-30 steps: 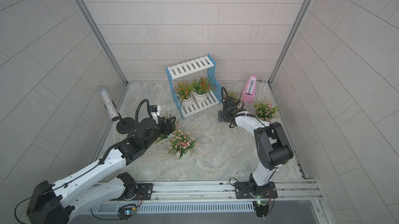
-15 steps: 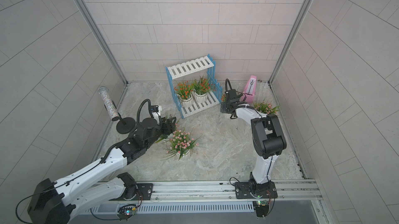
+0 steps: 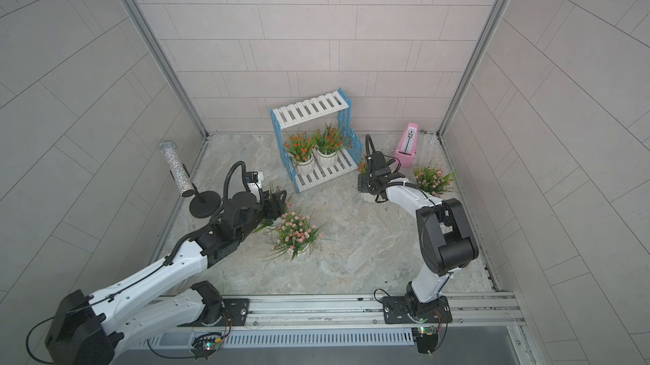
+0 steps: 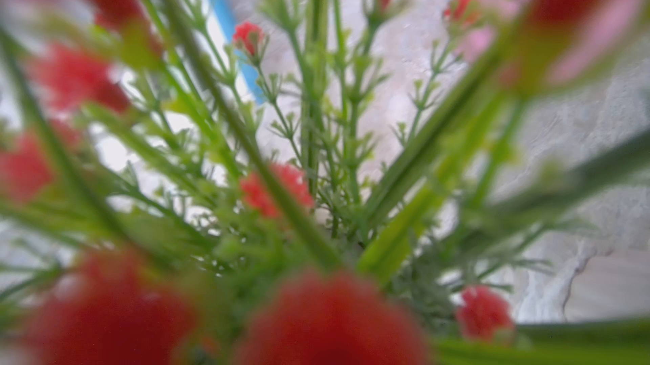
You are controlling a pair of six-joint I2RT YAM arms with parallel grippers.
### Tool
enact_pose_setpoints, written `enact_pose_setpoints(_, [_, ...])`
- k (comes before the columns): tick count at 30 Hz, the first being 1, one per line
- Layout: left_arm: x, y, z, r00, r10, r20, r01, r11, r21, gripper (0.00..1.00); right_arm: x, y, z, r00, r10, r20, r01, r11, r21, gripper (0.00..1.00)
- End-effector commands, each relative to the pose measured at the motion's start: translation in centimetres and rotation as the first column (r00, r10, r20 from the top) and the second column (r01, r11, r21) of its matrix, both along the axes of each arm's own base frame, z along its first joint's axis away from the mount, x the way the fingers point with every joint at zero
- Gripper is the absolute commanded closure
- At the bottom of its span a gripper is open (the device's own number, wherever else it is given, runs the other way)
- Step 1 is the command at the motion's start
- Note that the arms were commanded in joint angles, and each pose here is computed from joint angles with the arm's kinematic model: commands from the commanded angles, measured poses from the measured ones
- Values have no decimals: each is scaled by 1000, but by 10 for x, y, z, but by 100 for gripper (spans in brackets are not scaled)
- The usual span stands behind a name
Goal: Place the baby's breath potted plants on the rack by color
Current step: Pick up the baby's breath potted plant from the center of the board.
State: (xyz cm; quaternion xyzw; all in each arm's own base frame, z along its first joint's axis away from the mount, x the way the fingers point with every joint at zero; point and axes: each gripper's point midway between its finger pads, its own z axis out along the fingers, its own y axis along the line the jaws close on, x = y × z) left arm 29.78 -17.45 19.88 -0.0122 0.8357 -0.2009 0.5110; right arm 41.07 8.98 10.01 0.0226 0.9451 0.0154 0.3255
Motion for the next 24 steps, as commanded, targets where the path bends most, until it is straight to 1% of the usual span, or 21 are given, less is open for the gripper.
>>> enact_pose_setpoints(1, [5,1,6,1000,19,18,-19,1000,16,30,-2,25,45,991,75,110,-78,997,24,22])
enact_pose_setpoints(5, [6,3,4,999,30,19,-31,999,31,30,-1,55,69,975,140,170,-151,987,51,22])
enact_pose_setpoints(11, [7,4,9,999,34,29,-35,999,33,30,23,93,85,958,212,193,-232,969,86,22])
enact_pose_setpoints(15, [6,6,8,999,36,29,-37,999,38,30,42,117,88,946,262,189,-284,954,101,23])
enact_pose_setpoints(24, [7,4,2,999,34,21,-35,998,47,30,76,158,80,923,349,162,-364,928,73,23])
